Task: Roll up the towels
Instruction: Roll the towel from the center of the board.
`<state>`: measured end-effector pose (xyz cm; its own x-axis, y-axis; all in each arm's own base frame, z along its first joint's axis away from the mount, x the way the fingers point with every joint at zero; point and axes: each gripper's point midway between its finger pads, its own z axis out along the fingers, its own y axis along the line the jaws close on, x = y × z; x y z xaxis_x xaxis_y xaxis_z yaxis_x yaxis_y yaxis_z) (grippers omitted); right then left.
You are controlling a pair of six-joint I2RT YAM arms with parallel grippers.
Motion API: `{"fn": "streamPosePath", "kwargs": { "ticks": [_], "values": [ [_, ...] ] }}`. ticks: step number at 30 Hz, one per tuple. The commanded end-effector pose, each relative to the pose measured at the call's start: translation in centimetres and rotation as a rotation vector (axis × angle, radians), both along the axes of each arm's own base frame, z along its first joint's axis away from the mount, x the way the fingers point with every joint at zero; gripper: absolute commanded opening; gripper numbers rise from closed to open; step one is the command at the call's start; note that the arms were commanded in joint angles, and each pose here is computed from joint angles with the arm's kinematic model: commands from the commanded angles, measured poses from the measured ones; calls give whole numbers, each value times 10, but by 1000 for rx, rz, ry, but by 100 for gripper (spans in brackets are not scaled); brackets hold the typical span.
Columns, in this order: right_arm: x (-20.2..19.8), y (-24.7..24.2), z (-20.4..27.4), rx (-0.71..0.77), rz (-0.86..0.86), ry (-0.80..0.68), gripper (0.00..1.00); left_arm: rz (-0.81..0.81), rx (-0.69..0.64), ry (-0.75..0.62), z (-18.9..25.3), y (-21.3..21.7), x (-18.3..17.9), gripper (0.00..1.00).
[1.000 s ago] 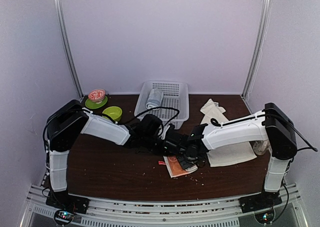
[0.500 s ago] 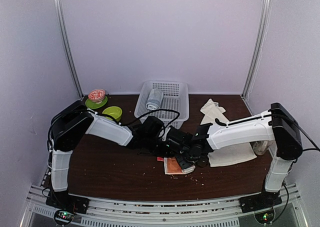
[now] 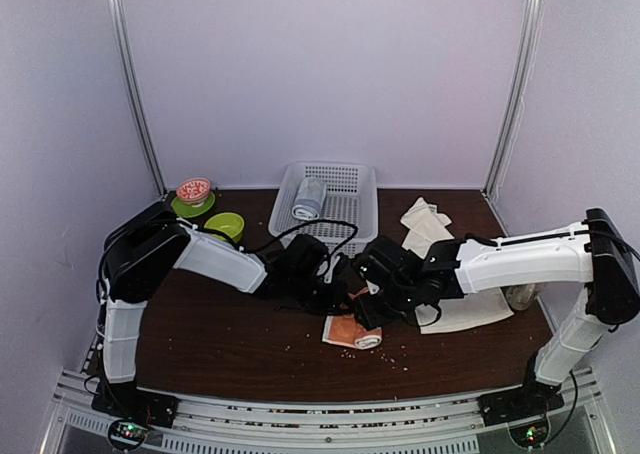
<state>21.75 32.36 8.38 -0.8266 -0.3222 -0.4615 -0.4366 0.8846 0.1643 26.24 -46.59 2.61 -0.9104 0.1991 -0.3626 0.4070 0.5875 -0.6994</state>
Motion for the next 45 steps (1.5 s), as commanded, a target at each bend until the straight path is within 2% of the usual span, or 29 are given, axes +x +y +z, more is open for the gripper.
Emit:
{"fn": "streamPosePath", "kwargs": {
  "ticks": [1,8,17,26,32,45],
  "values": [
    [4,-3,5,95,-56,20,48,13,30,14,-17,4,-1,0],
    [11,-27,-6,151,-199,50,53,12,30,18,-18,4,-2,0],
    [10,-18,-7,263,-218,99,56,10,30,19,-18,4,-2,0],
    [19,-38,15,329,-274,36,59,9,30,16,-18,4,-2,0],
    [19,-65,-9,288,-367,64,58,8,32,18,-19,4,-2,0],
    [22,-42,-26,289,-320,136,57,9,36,19,-20,5,-3,0]
  ]
}}
